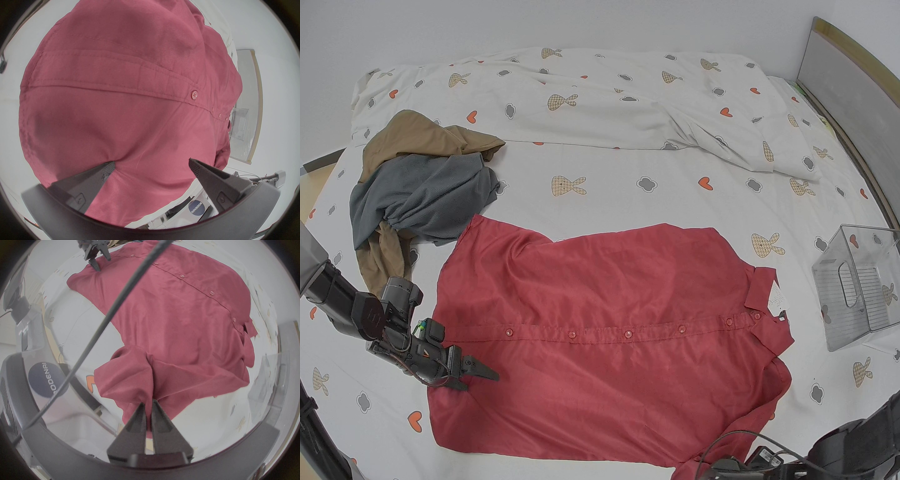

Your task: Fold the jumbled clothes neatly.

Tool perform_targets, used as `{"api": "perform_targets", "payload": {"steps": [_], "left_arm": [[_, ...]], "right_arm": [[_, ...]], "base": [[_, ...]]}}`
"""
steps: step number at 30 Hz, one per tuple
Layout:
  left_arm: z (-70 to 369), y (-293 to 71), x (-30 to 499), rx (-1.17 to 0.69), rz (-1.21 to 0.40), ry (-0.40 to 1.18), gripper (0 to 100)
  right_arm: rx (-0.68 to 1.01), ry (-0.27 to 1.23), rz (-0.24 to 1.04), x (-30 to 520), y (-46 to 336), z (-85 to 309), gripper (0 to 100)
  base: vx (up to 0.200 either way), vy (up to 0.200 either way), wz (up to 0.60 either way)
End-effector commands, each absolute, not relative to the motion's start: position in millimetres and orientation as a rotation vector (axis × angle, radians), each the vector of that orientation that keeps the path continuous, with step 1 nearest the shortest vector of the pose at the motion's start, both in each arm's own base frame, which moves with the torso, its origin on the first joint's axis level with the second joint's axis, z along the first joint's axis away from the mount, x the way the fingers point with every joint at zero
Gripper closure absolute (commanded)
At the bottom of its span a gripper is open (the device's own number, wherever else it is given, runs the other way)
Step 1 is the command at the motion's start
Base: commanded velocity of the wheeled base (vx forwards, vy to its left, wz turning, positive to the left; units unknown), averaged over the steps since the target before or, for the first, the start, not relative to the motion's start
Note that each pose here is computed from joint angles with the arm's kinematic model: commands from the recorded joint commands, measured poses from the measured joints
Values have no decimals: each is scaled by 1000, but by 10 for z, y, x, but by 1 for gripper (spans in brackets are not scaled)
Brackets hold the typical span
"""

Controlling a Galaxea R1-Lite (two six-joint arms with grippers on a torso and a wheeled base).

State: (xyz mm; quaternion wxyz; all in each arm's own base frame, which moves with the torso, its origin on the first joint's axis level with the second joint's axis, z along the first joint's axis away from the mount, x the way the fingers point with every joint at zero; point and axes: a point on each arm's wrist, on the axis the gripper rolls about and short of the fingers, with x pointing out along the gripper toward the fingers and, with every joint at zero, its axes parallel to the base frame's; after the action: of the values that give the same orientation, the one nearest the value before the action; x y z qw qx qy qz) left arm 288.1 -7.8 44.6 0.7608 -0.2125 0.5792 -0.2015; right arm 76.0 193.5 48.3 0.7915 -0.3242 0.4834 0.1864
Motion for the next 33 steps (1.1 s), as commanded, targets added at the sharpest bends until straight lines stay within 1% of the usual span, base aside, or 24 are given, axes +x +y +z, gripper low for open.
{"api": "perform_targets", "payload": {"steps": [1,7,8,11,14,16,18,21,22,28,33], "left_arm": [[427,-85,2897,-462,-439,1267,0],[418,-83,2899,-439,-409,1273,0],[410,-80,2896,-432,-398,1277,0],[405,-89,2896,-430,-400,1279,0],[393,-103,2899,-428,-404,1283,0],[375,-103,2902,-430,-403,1289,0],[366,-103,2904,-430,-402,1290,0],[366,-107,2904,-429,-404,1291,0],[364,-112,2900,-428,-405,1293,0],[366,-111,2898,-427,-404,1291,0],[362,-116,2898,-427,-406,1293,0]], "right_arm": [[-638,1017,427,605,1712,607,100],[-616,1055,480,534,1633,622,100],[-593,1085,513,516,1603,638,100],[-558,1108,539,507,1557,667,100],[-463,1162,573,467,1453,719,100],[-429,1207,584,430,1394,710,100],[-452,1246,584,397,1327,649,100],[-486,1257,583,365,1309,595,100],[-493,1260,583,362,1313,587,0],[-543,1282,548,366,1338,509,0],[-497,1232,540,397,1327,585,0]], "base": [[0,0,0],[0,0,0],[0,0,0],[0,0,0],[0,0,0],[0,0,0],[0,0,0],[0,0,0],[0,0,0],[0,0,0],[0,0,0]]}}
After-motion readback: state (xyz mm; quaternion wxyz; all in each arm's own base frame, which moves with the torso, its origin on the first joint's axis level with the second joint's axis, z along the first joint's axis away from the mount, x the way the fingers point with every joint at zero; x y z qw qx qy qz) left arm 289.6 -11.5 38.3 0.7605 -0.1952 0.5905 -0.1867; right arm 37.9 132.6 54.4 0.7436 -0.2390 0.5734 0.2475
